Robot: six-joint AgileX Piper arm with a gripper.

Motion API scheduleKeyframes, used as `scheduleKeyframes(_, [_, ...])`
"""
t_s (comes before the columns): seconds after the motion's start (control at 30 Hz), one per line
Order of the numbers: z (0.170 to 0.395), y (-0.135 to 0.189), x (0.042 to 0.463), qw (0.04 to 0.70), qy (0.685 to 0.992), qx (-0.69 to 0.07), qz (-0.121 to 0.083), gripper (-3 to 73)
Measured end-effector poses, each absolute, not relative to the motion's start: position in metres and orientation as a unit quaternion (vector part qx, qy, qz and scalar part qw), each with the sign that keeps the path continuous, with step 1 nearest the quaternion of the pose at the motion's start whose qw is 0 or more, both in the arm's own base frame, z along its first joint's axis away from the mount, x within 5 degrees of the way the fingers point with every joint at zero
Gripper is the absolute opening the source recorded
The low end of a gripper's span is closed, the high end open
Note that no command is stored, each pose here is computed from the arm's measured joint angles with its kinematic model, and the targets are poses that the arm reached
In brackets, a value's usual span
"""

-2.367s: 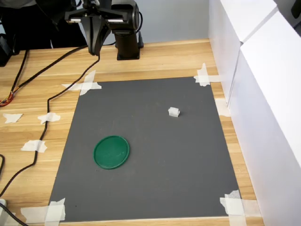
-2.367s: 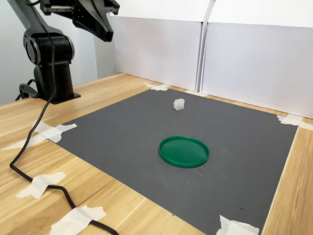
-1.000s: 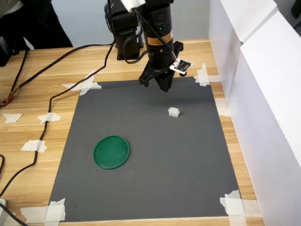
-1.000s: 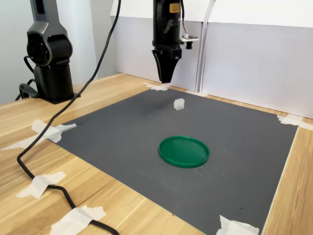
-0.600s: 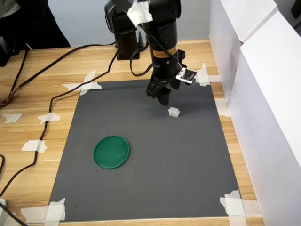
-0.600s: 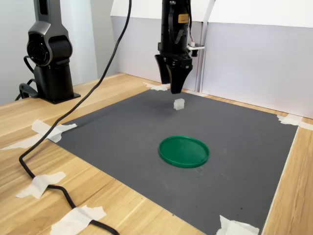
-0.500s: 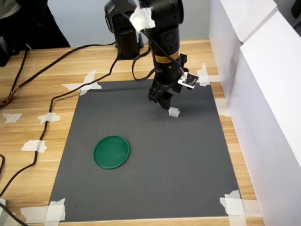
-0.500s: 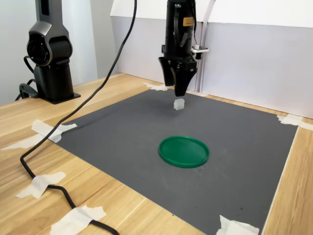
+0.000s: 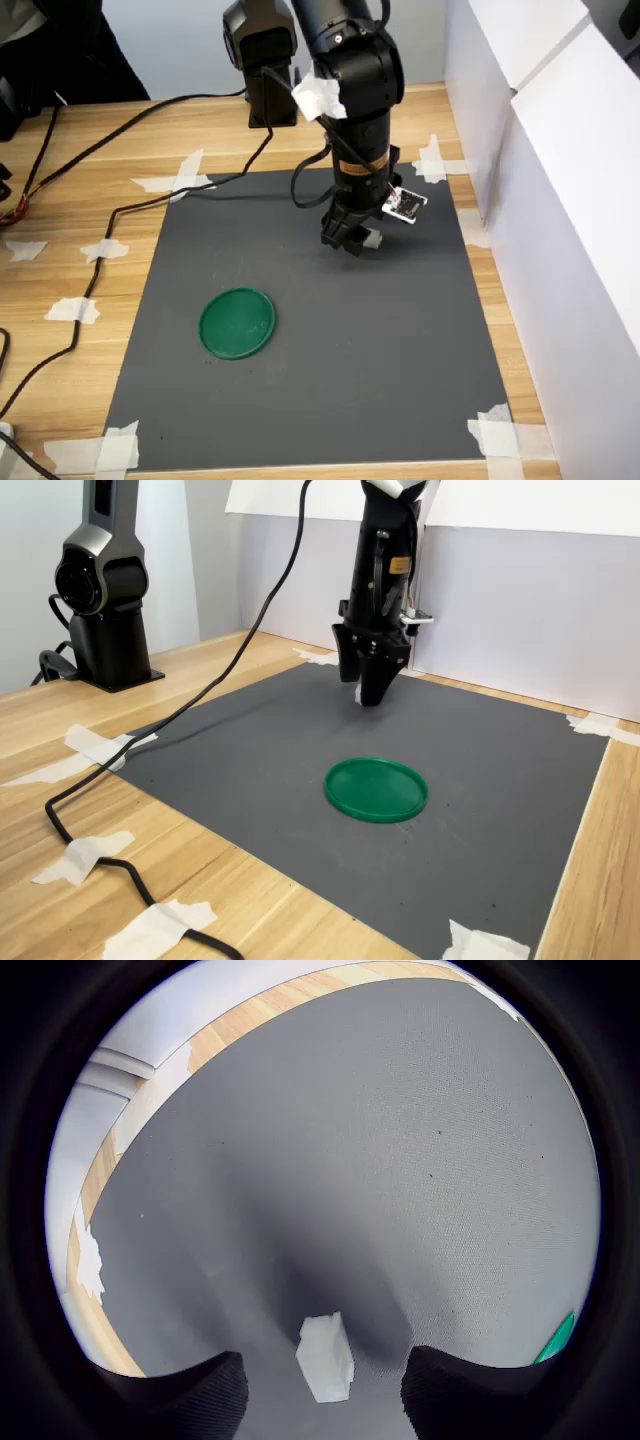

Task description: Grasp a white terminal and put it on the green lid.

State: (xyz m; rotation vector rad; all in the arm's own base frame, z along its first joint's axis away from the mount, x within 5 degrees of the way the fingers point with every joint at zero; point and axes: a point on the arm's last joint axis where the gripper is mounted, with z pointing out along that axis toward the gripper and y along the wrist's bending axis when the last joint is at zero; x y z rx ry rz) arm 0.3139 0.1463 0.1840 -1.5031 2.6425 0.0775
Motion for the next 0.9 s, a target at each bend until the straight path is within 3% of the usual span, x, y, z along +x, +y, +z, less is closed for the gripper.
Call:
scheduleKeyframes(0.2, [0.1770,0.1471,0.3157,0.044,0.867,-0.496,0.026,60.0])
scheduleKeyframes(0.33, [0.1756,0.1473,0.3160,0.042,0.865,-0.499,0.026,50.9])
scheduleKeyframes(0.7, [0.1756,0.1531,0.3165,0.059,0.870,-0.486,0.054,9.2])
scheduleKeyframes(0.9, [0.1759,0.1532,0.3166,0.059,0.870,-0.487,0.054,8.8])
